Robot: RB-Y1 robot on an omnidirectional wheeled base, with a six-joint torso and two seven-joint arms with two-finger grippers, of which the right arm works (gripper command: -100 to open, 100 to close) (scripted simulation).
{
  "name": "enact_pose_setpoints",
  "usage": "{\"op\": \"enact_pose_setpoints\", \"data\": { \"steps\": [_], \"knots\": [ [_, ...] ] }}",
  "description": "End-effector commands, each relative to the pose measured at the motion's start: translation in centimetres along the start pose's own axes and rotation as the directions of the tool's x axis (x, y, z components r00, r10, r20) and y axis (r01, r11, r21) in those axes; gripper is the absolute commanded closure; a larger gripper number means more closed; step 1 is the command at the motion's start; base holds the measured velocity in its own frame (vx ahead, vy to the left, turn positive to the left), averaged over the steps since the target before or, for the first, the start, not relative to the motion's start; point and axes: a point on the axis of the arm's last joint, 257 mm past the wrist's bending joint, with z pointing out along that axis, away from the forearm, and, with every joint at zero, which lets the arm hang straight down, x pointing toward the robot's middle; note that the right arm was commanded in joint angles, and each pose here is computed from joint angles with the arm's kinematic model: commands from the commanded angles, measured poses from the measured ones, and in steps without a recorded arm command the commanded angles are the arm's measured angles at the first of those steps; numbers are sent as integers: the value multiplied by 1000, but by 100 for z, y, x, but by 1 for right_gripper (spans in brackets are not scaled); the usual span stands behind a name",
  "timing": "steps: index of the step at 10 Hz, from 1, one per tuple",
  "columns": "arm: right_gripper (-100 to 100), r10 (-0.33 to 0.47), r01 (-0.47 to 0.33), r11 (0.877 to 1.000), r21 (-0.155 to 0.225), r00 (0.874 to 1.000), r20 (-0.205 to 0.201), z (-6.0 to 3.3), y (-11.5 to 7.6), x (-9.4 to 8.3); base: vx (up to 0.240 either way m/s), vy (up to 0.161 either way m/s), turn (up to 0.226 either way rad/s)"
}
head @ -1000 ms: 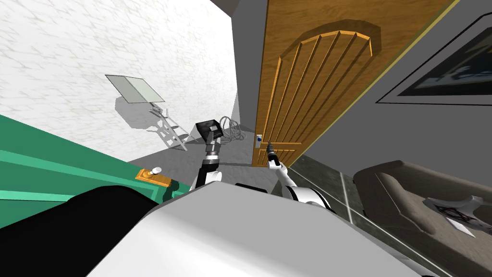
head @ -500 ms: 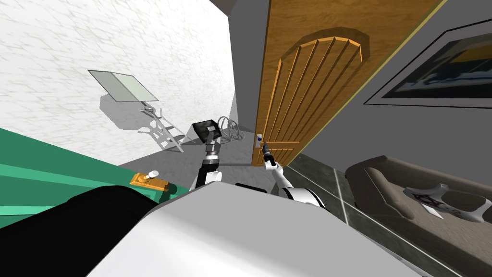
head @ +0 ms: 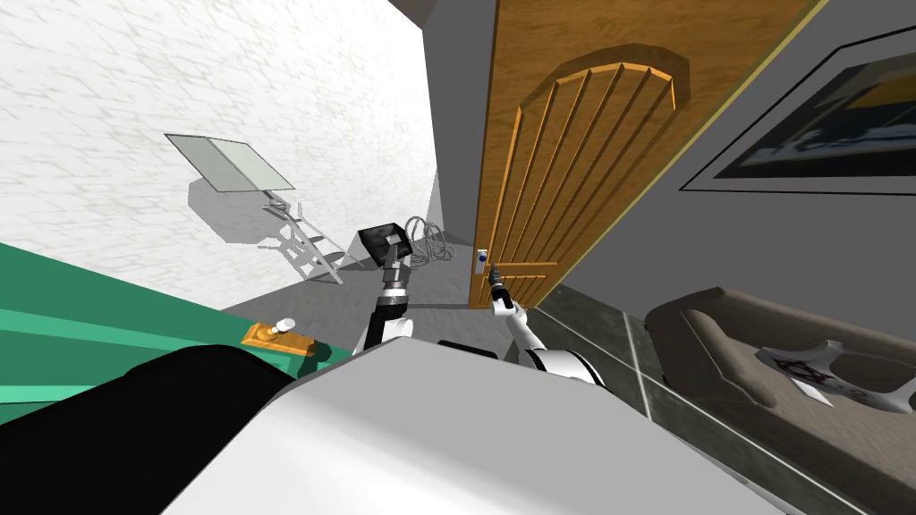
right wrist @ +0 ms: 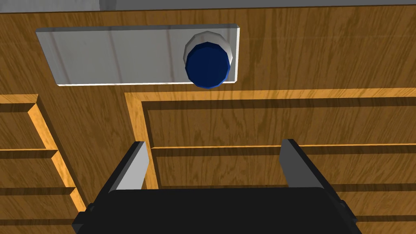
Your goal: Push the door open
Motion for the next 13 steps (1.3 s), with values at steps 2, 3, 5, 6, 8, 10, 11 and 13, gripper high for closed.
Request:
{"op": "enact_pose_setpoints", "data": {
  "steps": [2,3,5,6,8,10,11,13],
  "knots": [
    [-100,0,0,1000,0,1000,0,0,0,1,-3,-4,-11],
    [-100,0,0,1000,0,1000,0,0,0,1,4,5,16],
    [-100,-41,41,999,1,999,20,-5,5,-280,25,-14,-10],
    [-100,-41,41,999,1,999,20,-5,5,-280,24,-19,-7],
    [-100,-13,13,1000,0,1000,3,-1,0,-73,-12,20,4],
    [-100,0,0,1000,0,1000,-3,-1,0,16,-14,20,4],
    [-100,0,0,1000,0,1000,-3,-1,0,16,-4,-6,-17],
    [-100,0,0,1000,0,1000,-3,-1,0,16,-3,-3,-10]
  ]
}}
